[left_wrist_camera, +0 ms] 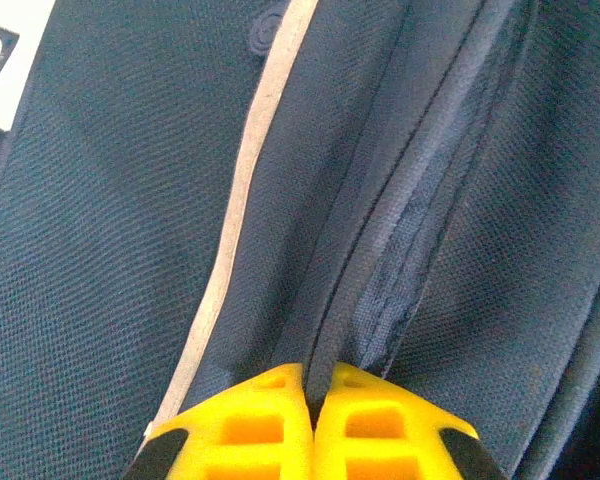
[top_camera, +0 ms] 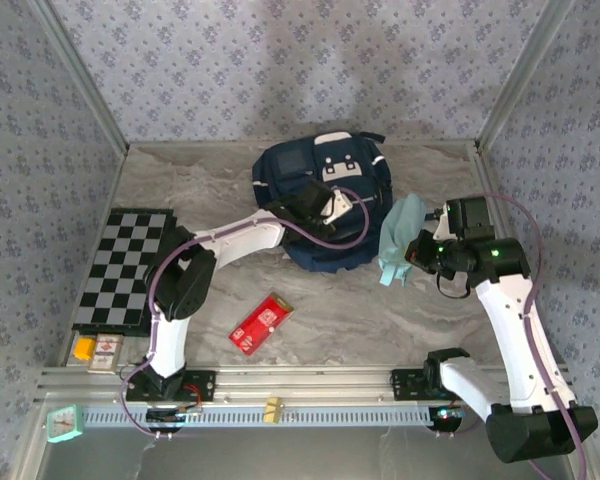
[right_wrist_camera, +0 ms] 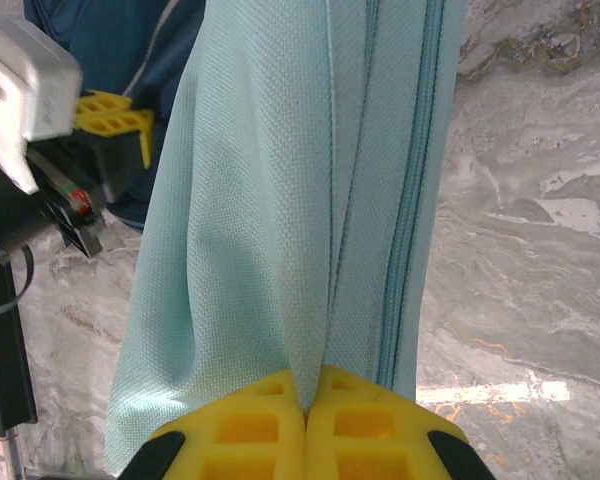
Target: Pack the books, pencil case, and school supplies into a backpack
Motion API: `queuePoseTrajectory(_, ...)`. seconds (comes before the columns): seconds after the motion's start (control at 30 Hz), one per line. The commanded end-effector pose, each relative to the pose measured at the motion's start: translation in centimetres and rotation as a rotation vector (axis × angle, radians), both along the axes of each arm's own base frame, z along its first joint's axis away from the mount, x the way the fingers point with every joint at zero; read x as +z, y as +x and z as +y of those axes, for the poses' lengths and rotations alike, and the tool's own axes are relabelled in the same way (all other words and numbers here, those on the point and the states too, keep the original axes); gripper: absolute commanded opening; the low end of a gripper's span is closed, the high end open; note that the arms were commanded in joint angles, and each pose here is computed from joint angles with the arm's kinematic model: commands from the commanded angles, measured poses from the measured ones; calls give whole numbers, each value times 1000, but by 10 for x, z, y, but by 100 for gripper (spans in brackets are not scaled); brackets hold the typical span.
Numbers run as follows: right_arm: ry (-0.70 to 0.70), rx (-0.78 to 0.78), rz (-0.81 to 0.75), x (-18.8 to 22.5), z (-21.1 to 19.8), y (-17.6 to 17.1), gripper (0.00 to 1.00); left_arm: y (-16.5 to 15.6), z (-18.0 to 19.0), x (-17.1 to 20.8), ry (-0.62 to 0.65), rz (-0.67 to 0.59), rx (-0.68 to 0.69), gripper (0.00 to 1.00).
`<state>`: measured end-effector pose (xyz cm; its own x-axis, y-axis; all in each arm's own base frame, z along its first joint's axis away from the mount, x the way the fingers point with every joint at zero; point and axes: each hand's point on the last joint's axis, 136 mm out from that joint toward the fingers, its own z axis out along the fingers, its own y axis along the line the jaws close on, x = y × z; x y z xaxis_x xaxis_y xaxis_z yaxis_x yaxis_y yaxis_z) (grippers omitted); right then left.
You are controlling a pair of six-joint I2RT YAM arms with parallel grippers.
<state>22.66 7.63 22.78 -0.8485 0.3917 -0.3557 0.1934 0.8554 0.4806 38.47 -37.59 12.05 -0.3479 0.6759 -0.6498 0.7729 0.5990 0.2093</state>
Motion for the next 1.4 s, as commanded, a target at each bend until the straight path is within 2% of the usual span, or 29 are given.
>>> queuePoseTrajectory(0.0, 4, 26, -1, 8, 1, -4, 0, 20, 6, 75, -149, -67, 73, 0)
queuePoseTrajectory(0.2, 32, 91, 14, 4, 13, -5, 0, 18, 17, 165, -324, -94, 204, 0)
queuePoseTrajectory(0.4, 89, 262, -6, -4, 64, 14, 0, 13, 23, 208, -420, -74, 275, 0)
queuePoseTrajectory(0.5, 133, 364, -67, -1, 98, 37, 0, 11, 21, 220, -455, -77, 272, 0)
queuePoseTrajectory(0.67, 126, 468, -140, -12, 127, 90, 0, 6, 22, 230, -446, -93, 269, 0)
queuePoseTrajectory(0.8, 35, 485, -196, -37, 134, 133, 0, 8, 31, 239, -449, -110, 313, 0)
queuePoseTrajectory(0.9, -64, 439, -266, -46, 125, 168, 0, 2, 28, 244, -461, -93, 290, 0)
queuePoseTrajectory(1.03, -30, 424, -355, -55, 132, 203, 0, 1, 26, 242, -473, -69, 288, 0)
queuePoseTrajectory(1.1, -22, 439, -374, -63, 140, 214, 1, 0, 22, 255, -503, -77, 271, 0)
queuePoseTrajectory(1.17, -63, 441, -374, -77, 143, 222, 1, 1, 20, 254, -505, -71, 265, 0)
queuePoseTrajectory(1.27, -89, 437, -355, -96, 143, 226, 6, 3, 21, 251, -502, -61, 275, 0)
queuePoseTrajectory(1.3, -98, 432, -349, -98, 142, 226, 11, 5, 23, 250, -505, -55, 285, 0)
queuePoseTrajectory(1.37, -115, 419, -359, -95, 139, 221, 30, 6, 24, 249, -509, -44, 286, 0)
